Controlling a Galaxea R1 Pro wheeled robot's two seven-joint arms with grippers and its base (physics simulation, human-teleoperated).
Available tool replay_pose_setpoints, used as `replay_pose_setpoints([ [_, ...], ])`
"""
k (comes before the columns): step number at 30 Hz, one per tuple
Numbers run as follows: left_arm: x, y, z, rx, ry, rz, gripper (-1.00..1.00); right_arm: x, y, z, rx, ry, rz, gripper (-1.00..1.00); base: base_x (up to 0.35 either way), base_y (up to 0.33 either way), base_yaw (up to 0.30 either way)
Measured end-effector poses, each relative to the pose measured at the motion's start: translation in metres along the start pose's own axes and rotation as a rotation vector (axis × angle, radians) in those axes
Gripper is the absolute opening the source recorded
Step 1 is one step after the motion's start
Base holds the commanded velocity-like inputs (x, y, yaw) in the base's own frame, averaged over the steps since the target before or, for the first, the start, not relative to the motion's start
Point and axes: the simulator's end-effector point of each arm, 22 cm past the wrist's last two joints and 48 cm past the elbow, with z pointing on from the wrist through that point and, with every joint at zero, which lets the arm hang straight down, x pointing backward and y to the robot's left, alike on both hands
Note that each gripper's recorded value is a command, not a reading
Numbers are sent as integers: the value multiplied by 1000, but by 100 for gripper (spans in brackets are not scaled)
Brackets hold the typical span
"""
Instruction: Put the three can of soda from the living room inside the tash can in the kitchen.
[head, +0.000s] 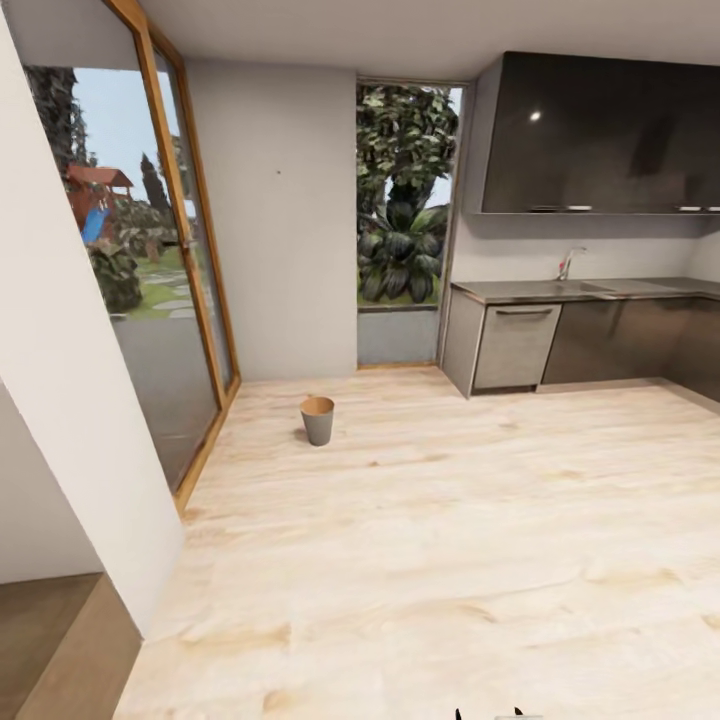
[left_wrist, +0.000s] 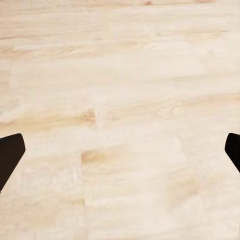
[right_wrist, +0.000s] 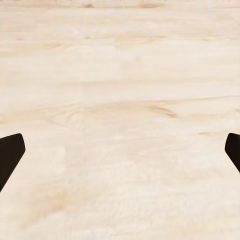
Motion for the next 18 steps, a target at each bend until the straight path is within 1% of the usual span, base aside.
replay_pose_setpoints([
  [10, -4, 2, 0, -2, -9, -3, 100, -2, -5, 1, 5, -5, -7, 100, 323, 0, 0],
  [16, -7, 4, 0, -6, -16, -4, 100, -14, -31, 10, 31, -29, -38, 100, 322, 0, 0],
  [18, -8, 5, 0, -9, -18, -5, 100, -17, -46, 12, 43, -35, -56, 100, 322, 0, 0],
])
